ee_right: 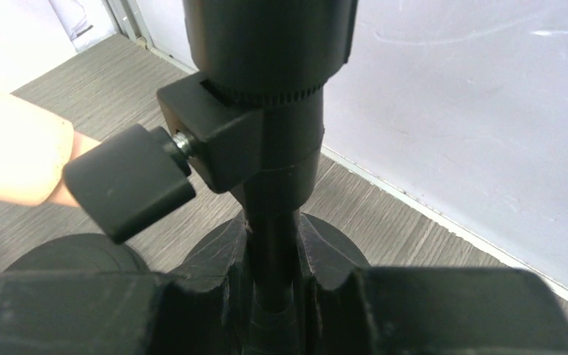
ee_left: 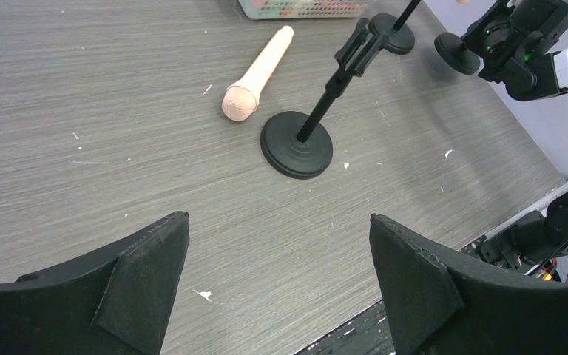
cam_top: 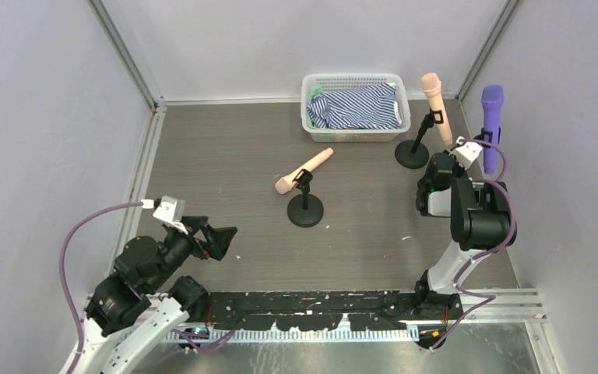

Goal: Attach the microphones to the stand

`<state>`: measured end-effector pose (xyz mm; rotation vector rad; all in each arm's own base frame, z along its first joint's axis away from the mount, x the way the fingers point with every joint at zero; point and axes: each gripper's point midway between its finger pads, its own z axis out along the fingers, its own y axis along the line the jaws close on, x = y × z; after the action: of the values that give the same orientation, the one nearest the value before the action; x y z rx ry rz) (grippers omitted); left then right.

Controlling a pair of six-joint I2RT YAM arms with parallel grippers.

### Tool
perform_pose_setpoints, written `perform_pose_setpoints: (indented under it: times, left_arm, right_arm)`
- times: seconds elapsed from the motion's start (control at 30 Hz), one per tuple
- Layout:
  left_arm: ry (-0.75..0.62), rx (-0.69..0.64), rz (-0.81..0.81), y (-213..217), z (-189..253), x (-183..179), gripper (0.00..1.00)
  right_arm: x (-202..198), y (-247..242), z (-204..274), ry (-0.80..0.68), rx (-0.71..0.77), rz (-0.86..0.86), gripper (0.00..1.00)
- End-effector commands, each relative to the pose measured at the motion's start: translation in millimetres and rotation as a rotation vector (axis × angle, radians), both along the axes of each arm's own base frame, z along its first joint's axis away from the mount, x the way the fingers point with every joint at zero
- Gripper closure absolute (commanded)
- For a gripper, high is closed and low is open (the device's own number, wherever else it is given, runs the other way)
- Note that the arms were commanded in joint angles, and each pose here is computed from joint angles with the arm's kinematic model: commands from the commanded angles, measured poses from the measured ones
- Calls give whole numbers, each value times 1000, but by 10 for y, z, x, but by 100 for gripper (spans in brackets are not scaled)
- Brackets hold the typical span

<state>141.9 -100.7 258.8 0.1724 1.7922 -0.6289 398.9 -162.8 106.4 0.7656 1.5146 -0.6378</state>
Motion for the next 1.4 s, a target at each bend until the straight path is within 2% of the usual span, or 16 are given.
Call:
perform_pose_setpoints:
  times: [0.0, 0.23, 0.33, 0.47, 0.63, 0.97, 1.13, 1.3, 1.37]
  left_arm:
    - [-33, -7, -9, -33, 77, 34, 7]
    - [-31, -6, -12, -41, 78, 38, 7]
    - [-30, -5, -13, -44, 75, 38, 7]
    - [-29, -4, -14, -46, 71, 38, 7]
    - [-32, -6, -14, -45, 79, 37, 7]
    - [-28, -1, -18, -56, 69, 41, 7]
    - [-24, 2, -18, -59, 61, 46, 7]
    - [-25, 2, -17, -57, 63, 47, 7]
    - [-25, 1, -17, -57, 65, 48, 7]
  right_arm:
    - [139, -74, 506, -212, -3, -40, 94]
    - [98, -131, 488, -190, -1, -91, 90]
    - [103, -115, 515, -195, 1, -78, 94]
    - [41, -34, 491, -206, 83, -53, 99]
    - [25, 35, 309, -186, 154, -35, 99]
    - [14, 9, -35, -138, 169, -67, 96]
    - [70, -14, -44, -123, 169, -83, 86]
    - [64, -17, -50, -113, 169, -86, 61]
    - [48, -11, -41, -109, 167, -82, 55]
